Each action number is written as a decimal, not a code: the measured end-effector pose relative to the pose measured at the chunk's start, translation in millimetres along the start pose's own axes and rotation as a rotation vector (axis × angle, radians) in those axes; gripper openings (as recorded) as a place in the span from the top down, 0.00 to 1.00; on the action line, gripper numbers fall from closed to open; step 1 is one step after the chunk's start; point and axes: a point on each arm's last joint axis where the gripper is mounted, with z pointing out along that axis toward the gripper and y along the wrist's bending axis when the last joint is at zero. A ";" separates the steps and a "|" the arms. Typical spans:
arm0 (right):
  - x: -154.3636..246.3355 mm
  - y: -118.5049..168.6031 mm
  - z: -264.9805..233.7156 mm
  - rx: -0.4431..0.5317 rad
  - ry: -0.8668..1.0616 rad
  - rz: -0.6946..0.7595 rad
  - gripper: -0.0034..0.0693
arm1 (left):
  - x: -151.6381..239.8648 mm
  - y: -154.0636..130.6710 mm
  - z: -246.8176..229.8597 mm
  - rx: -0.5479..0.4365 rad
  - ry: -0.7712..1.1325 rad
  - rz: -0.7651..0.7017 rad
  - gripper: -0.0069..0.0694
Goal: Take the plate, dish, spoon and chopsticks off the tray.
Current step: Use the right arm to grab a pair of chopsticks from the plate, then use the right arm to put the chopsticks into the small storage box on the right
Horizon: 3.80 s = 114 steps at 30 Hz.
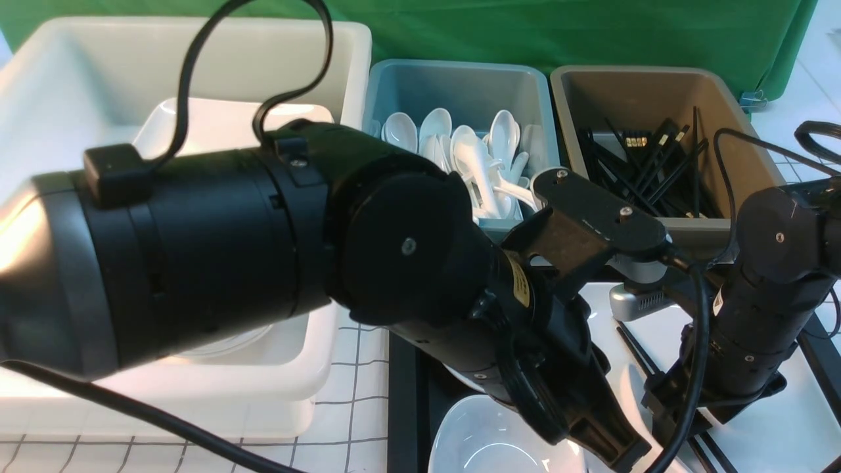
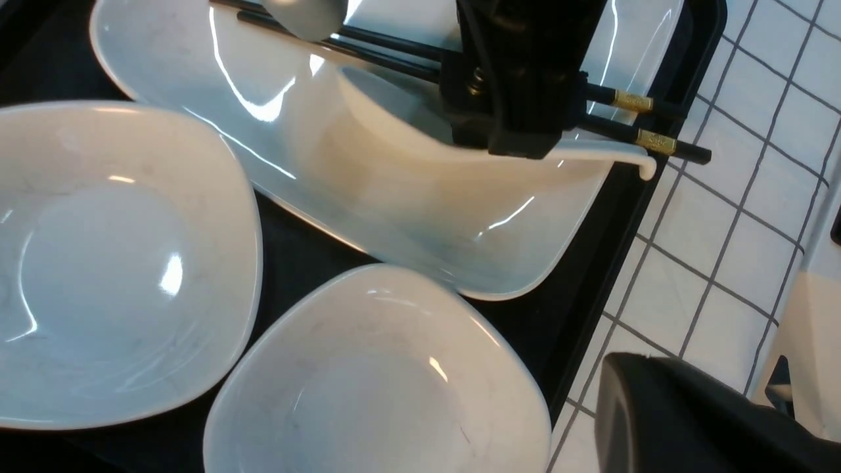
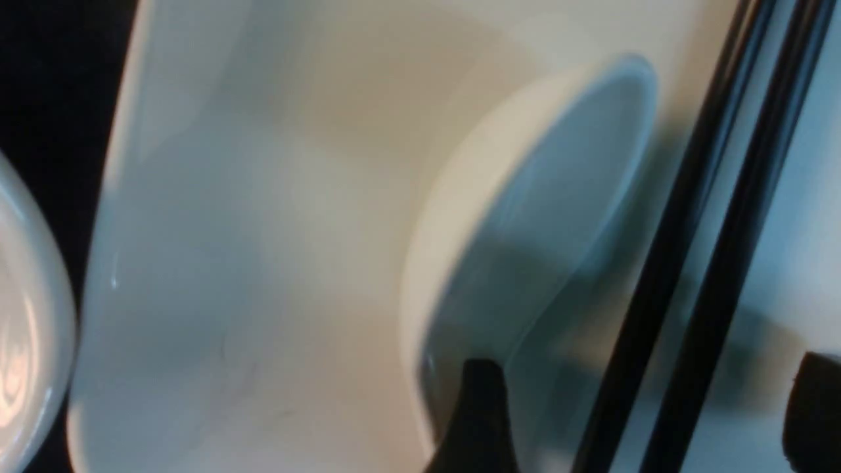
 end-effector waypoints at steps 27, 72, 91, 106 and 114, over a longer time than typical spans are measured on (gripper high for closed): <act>2.2 -2.5 -17.8 0.050 -0.062 -0.004 0.17 | 0.0 0.5 0.0 -0.005 0.000 0.004 0.91; 6.4 -6.9 6.5 0.066 0.113 0.062 0.78 | 1.6 0.7 0.0 -0.008 0.018 0.004 0.91; 43.9 9.7 -118.5 0.034 -0.212 0.024 0.78 | -31.0 5.7 -12.5 -0.096 -0.246 0.069 0.91; -83.0 -88.7 -201.5 0.171 -0.797 0.200 0.78 | -95.6 66.9 -71.9 -0.254 -0.642 -0.077 0.91; -153.9 -124.8 -131.0 0.164 -0.793 0.246 0.78 | -86.1 81.9 -33.5 -0.260 -0.472 -0.111 0.91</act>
